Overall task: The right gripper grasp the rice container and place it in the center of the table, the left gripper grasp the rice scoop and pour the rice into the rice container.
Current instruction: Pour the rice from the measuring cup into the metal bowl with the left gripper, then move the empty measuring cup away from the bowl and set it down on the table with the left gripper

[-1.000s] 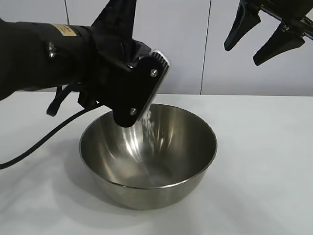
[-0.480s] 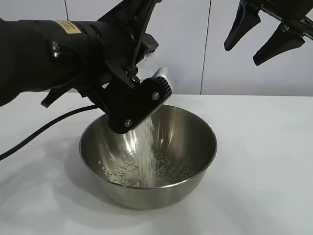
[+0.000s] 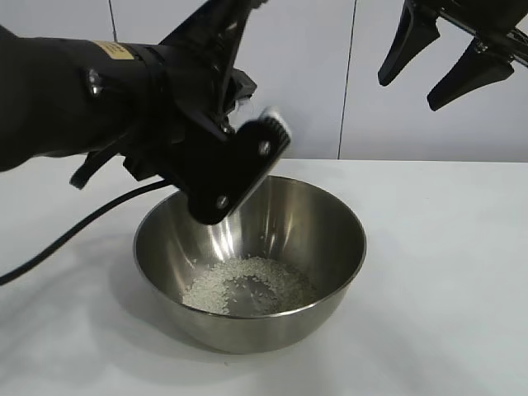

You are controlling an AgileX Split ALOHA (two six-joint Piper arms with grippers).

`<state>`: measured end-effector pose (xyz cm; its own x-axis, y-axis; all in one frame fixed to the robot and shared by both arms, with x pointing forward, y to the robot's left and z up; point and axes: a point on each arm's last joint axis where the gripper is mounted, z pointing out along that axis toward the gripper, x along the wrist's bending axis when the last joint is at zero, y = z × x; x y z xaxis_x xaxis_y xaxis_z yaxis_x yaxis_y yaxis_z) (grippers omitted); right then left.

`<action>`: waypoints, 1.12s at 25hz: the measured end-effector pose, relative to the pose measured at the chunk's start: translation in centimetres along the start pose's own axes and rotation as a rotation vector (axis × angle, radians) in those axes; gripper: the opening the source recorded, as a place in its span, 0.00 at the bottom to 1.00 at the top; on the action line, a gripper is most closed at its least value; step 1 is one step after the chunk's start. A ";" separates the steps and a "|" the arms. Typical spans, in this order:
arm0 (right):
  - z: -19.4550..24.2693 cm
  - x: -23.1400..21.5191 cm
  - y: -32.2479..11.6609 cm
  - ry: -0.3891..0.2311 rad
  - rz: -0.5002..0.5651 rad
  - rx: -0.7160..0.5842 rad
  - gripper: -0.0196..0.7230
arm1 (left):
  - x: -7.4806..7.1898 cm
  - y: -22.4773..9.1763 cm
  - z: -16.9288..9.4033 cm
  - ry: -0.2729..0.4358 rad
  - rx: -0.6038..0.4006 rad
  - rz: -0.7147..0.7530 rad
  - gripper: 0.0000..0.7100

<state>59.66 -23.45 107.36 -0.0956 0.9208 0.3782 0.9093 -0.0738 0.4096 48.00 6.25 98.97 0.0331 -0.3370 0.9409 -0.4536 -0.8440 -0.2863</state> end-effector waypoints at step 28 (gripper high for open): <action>0.0 0.0 0.0 0.000 0.000 -0.003 0.61 | -6.7 -17.0 -4.2 -0.041 0.655 -2.024 0.00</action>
<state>59.69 -23.46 107.37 -0.0955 0.9209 0.3779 0.9080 -0.0750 0.4121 51.77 24.66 98.26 -0.0265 0.9984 -0.0492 0.5240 0.0558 0.8499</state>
